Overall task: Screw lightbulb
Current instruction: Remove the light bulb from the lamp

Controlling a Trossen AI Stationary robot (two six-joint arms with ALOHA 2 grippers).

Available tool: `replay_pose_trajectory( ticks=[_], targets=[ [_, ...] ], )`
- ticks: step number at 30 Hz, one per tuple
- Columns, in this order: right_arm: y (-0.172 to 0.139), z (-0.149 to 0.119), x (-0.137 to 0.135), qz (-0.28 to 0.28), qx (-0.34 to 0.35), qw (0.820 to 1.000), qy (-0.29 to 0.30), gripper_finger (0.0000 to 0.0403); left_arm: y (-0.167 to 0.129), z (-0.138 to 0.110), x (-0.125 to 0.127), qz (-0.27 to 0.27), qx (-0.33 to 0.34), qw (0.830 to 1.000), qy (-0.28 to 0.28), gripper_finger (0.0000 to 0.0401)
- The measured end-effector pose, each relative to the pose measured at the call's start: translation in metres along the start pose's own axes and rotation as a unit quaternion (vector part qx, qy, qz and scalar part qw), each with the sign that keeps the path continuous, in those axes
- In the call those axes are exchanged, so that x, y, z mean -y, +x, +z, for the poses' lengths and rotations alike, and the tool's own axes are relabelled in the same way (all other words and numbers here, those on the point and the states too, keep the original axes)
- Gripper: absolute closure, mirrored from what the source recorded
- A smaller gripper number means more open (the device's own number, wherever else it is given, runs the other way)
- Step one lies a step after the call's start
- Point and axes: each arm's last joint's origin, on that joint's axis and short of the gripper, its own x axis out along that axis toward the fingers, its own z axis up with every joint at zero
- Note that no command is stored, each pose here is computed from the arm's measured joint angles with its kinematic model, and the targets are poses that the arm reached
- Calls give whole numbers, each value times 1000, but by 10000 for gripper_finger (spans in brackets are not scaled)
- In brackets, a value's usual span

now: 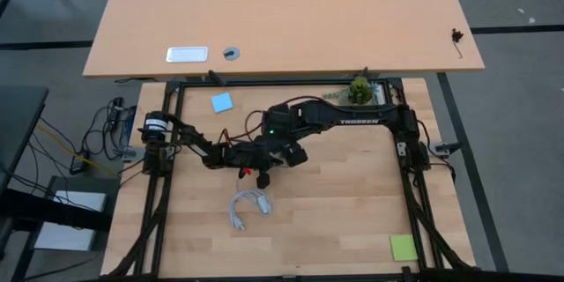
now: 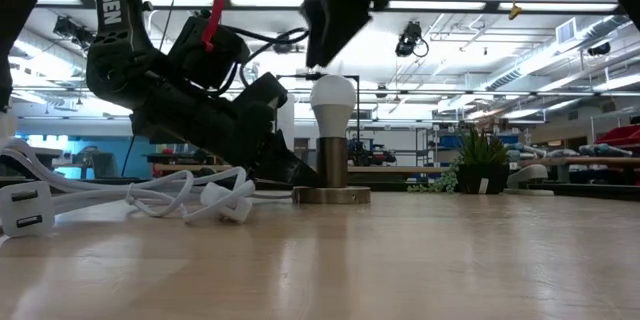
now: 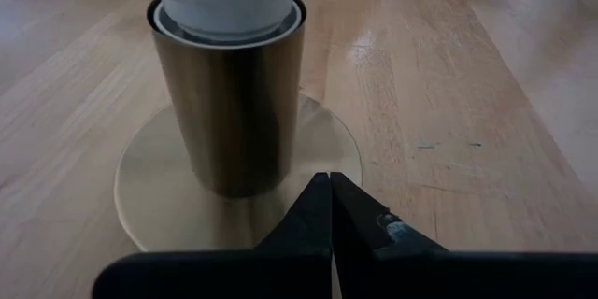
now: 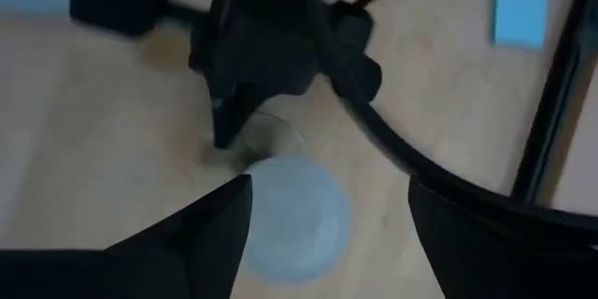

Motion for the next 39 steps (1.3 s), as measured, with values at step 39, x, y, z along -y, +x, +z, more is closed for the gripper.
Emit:
replay_pose_trajectory(
  ticks=[39],
  targets=[
    [32, -27, 11, 65, -59, 947, 310, 141, 0, 0, 1, -9, -1, 1000, -2, 401]
  ],
)
